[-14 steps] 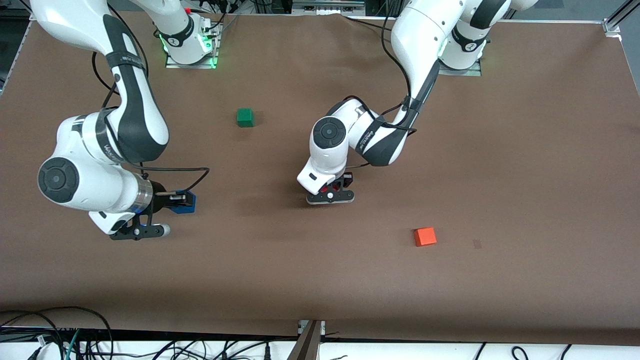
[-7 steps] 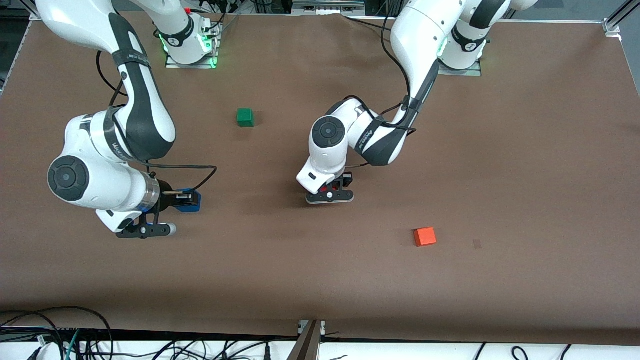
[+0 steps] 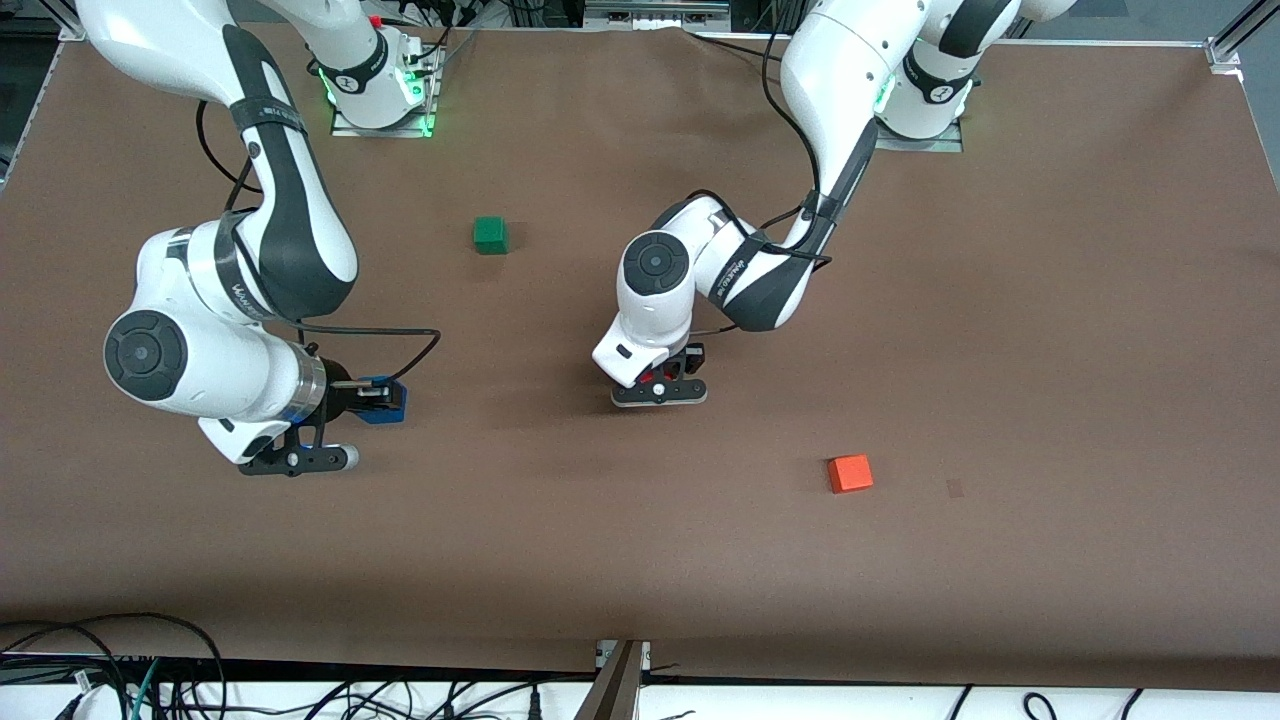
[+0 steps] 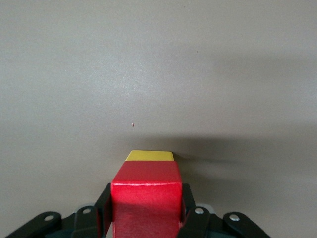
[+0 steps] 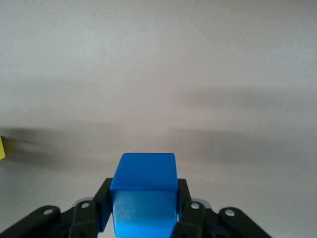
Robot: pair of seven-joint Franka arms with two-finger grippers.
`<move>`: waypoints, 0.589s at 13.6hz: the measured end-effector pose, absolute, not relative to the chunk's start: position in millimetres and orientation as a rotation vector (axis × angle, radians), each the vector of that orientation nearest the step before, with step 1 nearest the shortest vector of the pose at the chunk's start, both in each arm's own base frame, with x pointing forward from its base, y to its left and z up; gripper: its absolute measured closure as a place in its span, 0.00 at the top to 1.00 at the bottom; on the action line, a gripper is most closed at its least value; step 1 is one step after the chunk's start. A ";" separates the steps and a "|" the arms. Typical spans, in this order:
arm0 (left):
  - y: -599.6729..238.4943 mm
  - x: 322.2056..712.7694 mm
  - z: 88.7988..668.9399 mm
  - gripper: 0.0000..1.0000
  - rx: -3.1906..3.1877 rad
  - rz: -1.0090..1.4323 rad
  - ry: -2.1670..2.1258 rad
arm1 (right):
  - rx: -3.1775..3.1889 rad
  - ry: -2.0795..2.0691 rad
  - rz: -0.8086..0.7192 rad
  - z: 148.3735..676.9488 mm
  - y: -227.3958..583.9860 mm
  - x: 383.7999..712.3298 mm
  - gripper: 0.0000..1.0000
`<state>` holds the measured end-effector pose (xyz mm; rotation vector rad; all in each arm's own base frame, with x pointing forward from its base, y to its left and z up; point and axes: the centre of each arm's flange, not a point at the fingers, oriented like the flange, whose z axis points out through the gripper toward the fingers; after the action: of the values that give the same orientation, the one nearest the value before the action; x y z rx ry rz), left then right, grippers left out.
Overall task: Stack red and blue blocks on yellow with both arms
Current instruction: 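Set the red cube on the yellow cube with the left gripper, then open the left gripper and withdraw while the right gripper carries blue over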
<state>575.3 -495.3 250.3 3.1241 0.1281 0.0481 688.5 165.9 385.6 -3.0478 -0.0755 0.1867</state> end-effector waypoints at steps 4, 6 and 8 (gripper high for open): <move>-494.9 574.0 243.5 0.79 3.131 0.037 0.127 | -3.048 -0.076 0.187 385.5 166.2 688.5 0.55; -493.0 576.3 246.5 0.98 3.137 0.036 0.133 | -3.048 -0.076 0.187 385.6 166.3 688.5 0.55; -481.8 587.4 262.4 1.00 3.160 0.017 0.167 | -3.048 -0.069 0.187 385.6 167.3 688.2 0.55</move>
<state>587.4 -481.8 262.4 3.1597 0.1670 0.0175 688.2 167.3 385.6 -3.0484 -0.0686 0.1872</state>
